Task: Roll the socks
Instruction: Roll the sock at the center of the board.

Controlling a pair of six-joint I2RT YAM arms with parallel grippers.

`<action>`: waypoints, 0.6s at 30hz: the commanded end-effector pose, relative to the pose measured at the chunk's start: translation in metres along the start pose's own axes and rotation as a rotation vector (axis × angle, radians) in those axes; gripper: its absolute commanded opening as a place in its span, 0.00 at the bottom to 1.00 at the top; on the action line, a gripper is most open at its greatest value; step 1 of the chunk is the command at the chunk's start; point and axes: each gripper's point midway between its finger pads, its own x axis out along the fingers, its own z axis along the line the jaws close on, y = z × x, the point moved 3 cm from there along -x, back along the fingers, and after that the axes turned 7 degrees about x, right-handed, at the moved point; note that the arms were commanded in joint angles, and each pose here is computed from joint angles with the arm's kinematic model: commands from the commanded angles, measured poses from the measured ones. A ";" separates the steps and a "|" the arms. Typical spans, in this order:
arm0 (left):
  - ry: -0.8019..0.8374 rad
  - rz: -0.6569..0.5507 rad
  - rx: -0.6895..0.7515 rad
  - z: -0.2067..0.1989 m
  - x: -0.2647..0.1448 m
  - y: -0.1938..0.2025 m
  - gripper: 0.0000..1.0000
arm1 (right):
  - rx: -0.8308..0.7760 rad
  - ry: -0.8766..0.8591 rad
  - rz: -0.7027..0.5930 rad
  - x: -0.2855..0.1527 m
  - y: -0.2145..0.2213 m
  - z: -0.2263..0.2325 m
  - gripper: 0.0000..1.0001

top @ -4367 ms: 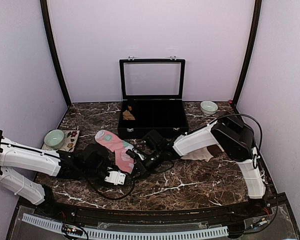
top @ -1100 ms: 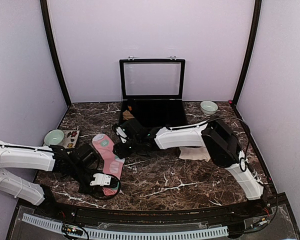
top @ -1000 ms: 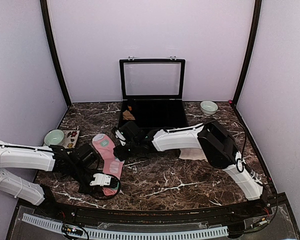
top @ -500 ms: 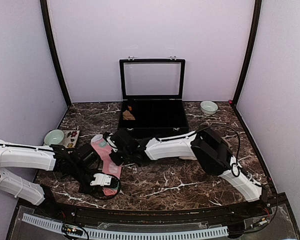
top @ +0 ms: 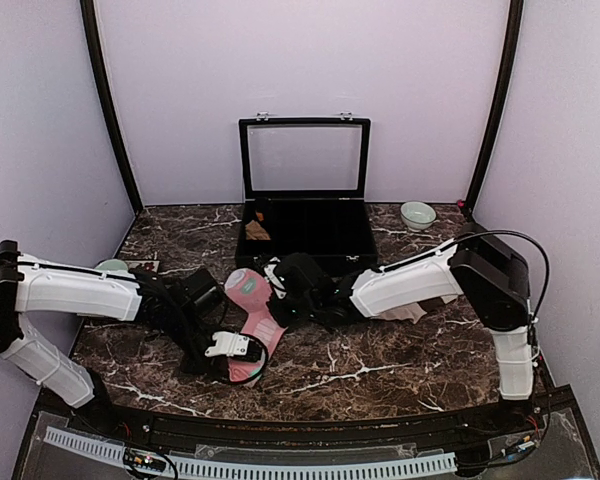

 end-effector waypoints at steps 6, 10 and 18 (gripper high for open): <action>0.088 0.027 -0.014 0.021 0.028 -0.040 0.00 | 0.099 0.183 0.003 -0.035 0.041 -0.071 0.00; 0.068 -0.004 0.009 0.031 0.035 -0.051 0.00 | 0.137 0.190 0.001 -0.044 0.045 -0.080 0.04; 0.097 0.005 -0.038 0.041 0.050 -0.051 0.00 | 0.168 0.146 -0.122 -0.089 0.038 -0.088 0.76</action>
